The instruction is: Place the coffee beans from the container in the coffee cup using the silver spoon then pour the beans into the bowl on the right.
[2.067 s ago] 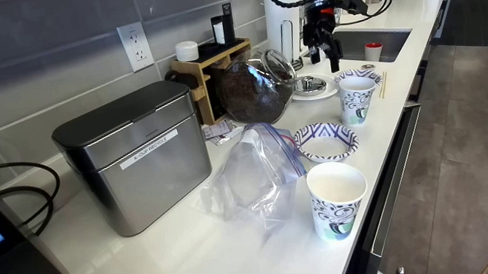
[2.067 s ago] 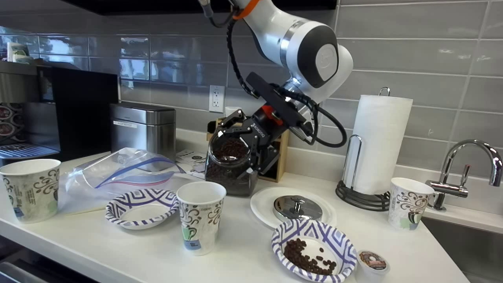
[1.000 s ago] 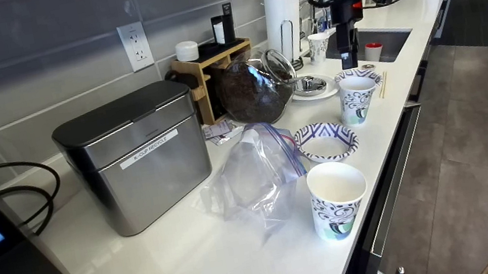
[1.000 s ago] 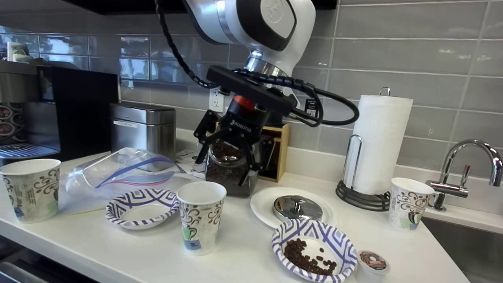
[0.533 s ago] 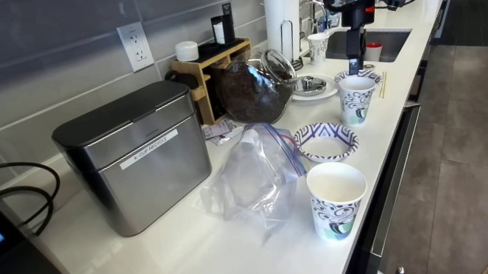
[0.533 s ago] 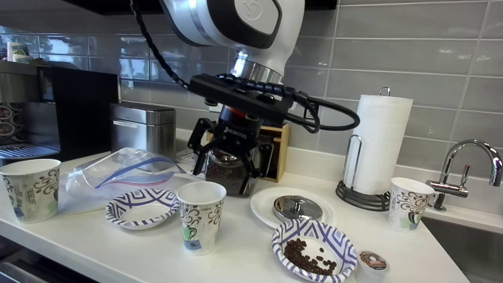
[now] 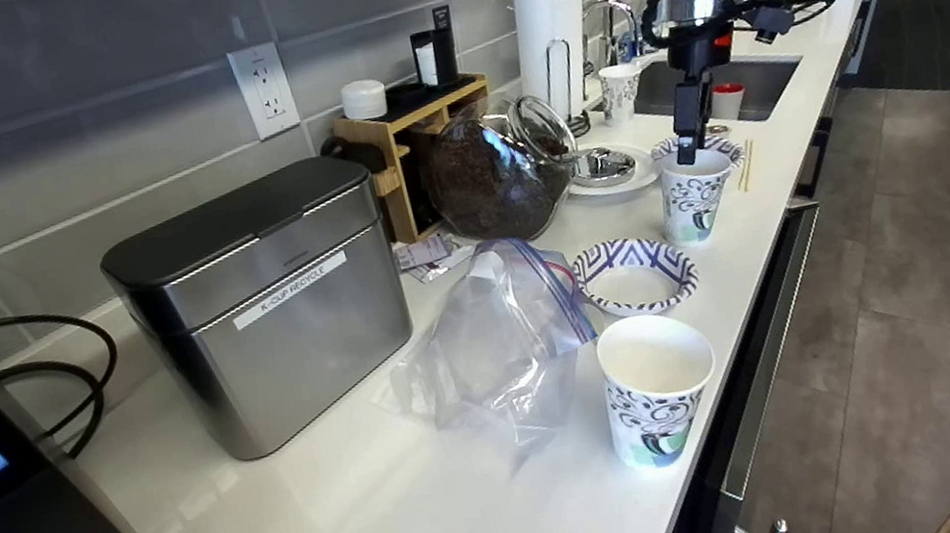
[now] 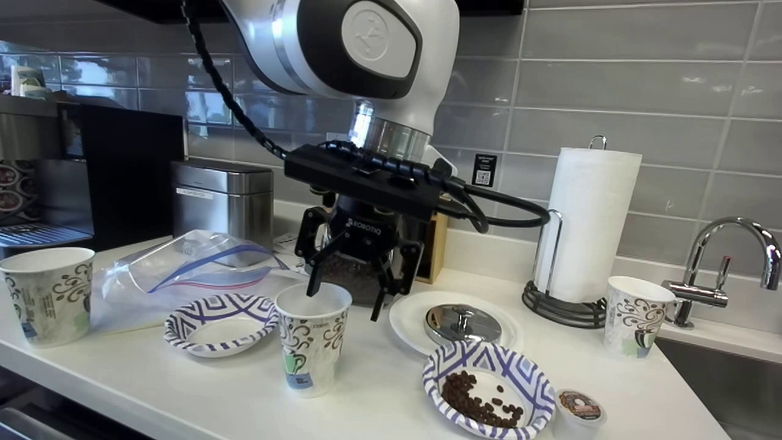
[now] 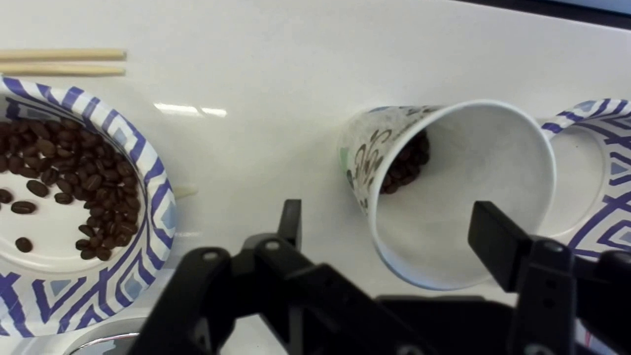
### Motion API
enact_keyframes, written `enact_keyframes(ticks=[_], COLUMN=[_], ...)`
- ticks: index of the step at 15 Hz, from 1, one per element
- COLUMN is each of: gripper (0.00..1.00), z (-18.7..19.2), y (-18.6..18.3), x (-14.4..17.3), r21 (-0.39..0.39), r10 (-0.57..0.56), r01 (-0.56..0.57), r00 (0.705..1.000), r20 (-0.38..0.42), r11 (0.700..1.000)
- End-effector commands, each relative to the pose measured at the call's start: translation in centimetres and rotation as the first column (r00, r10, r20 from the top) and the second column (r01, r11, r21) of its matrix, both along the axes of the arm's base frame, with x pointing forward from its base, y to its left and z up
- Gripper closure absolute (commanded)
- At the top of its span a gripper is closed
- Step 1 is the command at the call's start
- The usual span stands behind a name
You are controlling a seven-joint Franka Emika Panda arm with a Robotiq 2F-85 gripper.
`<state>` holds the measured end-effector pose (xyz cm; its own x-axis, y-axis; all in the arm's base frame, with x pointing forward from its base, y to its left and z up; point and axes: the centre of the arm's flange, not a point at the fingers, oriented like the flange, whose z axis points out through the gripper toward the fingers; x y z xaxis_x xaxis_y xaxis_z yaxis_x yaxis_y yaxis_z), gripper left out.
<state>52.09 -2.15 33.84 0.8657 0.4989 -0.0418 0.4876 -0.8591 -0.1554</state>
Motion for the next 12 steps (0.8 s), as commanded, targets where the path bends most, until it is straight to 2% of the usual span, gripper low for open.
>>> enact_keyframes(ticks=[1, 2, 8, 12], gripper=[0.44, 0.54, 0.98, 1.00], z=[-0.65, -0.74, -0.81, -0.74], y=[0.18, 0.17, -0.10, -0.11], x=[-0.81, -0.81, -0.42, -0.22], r21=[-0.035, -0.036, -0.059, -0.068], r10=[-0.016, -0.018, -0.036, -0.037], r01=[0.017, 0.019, 0.039, 0.039], r00=[0.999, 0.999, 0.999, 0.999], r20=[0.027, 0.029, 0.040, 0.036], r11=[0.999, 0.999, 0.998, 0.997])
